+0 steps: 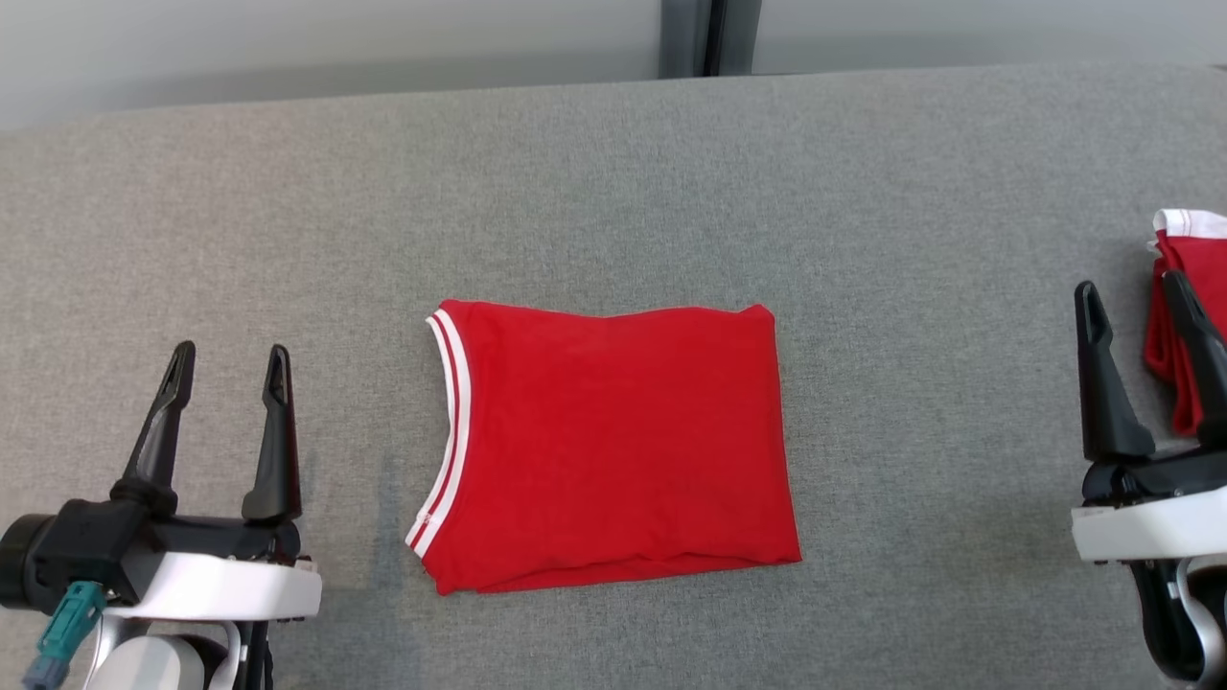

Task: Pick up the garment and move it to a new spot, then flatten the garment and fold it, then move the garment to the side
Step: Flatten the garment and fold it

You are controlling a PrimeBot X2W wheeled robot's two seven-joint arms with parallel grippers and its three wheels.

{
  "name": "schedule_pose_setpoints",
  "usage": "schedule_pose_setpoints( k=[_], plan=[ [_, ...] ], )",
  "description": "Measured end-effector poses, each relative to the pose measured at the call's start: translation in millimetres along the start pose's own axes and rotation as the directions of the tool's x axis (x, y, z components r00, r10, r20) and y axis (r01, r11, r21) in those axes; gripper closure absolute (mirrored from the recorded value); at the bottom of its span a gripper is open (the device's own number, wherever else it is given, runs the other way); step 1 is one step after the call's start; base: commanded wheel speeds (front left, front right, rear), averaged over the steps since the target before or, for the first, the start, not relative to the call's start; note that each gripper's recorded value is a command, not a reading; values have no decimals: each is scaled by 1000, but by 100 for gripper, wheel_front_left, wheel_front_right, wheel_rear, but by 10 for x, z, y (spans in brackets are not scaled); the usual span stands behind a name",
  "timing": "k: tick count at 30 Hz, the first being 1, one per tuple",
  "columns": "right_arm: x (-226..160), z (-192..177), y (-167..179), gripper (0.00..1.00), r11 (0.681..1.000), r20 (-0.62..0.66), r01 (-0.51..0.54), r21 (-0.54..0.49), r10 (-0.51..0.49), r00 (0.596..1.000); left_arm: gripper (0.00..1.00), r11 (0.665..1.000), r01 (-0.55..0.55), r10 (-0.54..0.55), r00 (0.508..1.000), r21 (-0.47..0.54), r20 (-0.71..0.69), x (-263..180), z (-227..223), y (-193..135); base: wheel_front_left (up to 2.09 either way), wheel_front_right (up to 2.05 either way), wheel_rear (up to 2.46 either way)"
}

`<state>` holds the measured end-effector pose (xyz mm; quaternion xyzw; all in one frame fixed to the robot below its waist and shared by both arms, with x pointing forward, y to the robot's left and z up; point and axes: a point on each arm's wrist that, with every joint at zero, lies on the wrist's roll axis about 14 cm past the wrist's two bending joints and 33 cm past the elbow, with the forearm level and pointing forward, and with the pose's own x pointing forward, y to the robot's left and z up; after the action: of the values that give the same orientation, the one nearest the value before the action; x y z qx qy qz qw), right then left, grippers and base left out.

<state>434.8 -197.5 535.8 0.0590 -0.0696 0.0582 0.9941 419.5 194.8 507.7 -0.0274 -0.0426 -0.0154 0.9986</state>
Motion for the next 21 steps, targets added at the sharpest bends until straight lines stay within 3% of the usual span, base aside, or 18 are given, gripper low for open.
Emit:
schedule_pose_setpoints(
  k=[21],
  plan=[
    [-623, 117, 32, 0, 999, -53, 39, -11, -39, 998, 0, 999, 28, -28, 1000, 17, -11, -468, 189, 17, 0, 0, 0]
  ],
)
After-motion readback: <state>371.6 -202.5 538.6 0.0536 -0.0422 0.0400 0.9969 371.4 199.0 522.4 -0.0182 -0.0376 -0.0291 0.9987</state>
